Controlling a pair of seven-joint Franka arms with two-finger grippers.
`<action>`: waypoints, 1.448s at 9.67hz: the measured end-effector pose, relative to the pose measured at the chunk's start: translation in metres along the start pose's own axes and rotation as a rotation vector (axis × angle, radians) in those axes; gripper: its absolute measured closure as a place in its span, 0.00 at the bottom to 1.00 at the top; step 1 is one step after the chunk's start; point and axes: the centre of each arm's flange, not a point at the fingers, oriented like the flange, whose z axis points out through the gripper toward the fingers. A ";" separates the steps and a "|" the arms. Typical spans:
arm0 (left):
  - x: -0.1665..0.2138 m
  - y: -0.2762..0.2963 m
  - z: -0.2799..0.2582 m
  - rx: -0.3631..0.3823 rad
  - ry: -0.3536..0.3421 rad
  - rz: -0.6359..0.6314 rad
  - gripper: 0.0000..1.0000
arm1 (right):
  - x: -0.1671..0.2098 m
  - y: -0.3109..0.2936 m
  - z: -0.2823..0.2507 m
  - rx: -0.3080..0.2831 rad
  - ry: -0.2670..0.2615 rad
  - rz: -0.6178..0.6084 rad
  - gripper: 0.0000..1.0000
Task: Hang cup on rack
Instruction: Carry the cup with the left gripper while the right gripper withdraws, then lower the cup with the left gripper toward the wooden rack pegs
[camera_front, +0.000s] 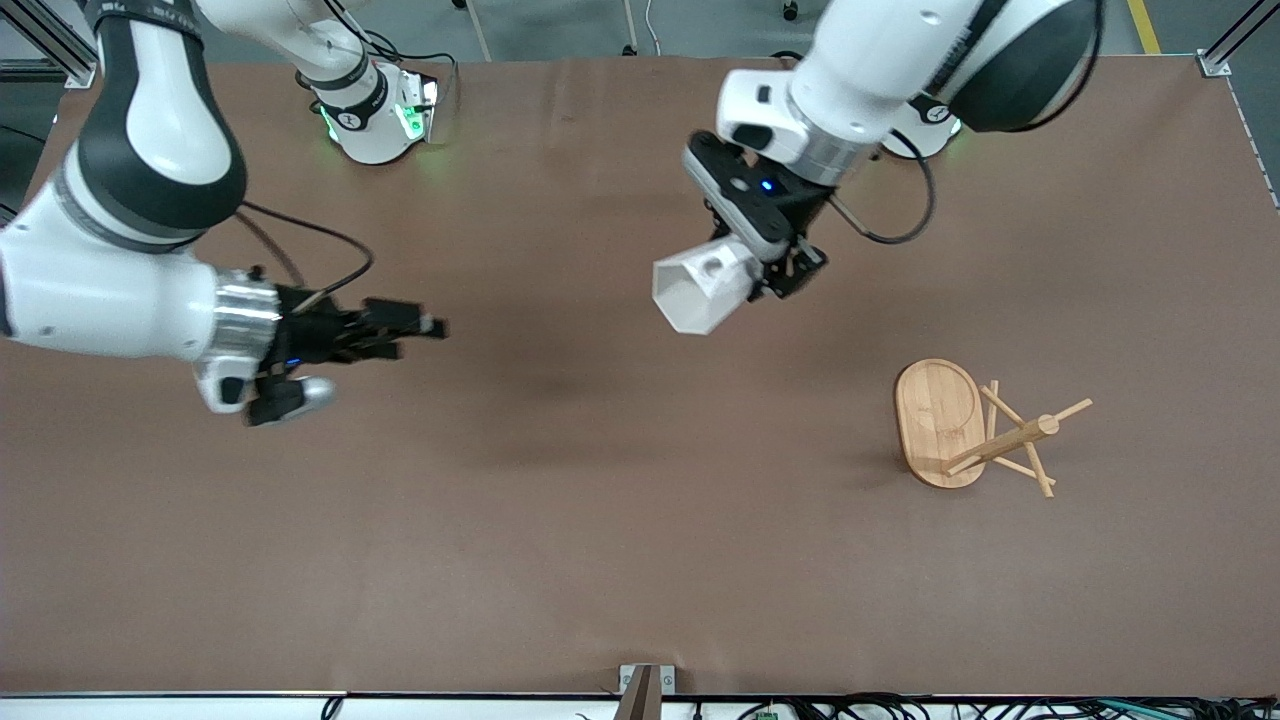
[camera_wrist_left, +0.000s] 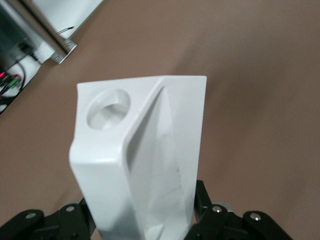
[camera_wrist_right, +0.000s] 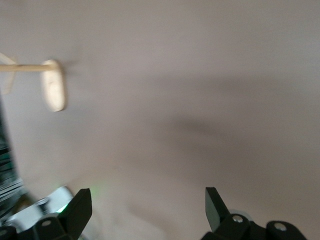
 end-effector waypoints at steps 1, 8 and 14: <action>-0.003 -0.009 0.000 0.004 -0.001 -0.063 0.26 | -0.002 0.030 -0.027 -0.106 0.038 0.014 0.00; -0.047 -0.091 0.005 0.008 -0.061 -0.326 0.26 | -0.053 0.059 -0.179 -0.485 0.166 0.023 0.00; -0.129 -0.107 0.058 -0.006 -0.107 -0.408 0.26 | -0.116 0.078 -0.215 -0.530 0.190 0.071 0.00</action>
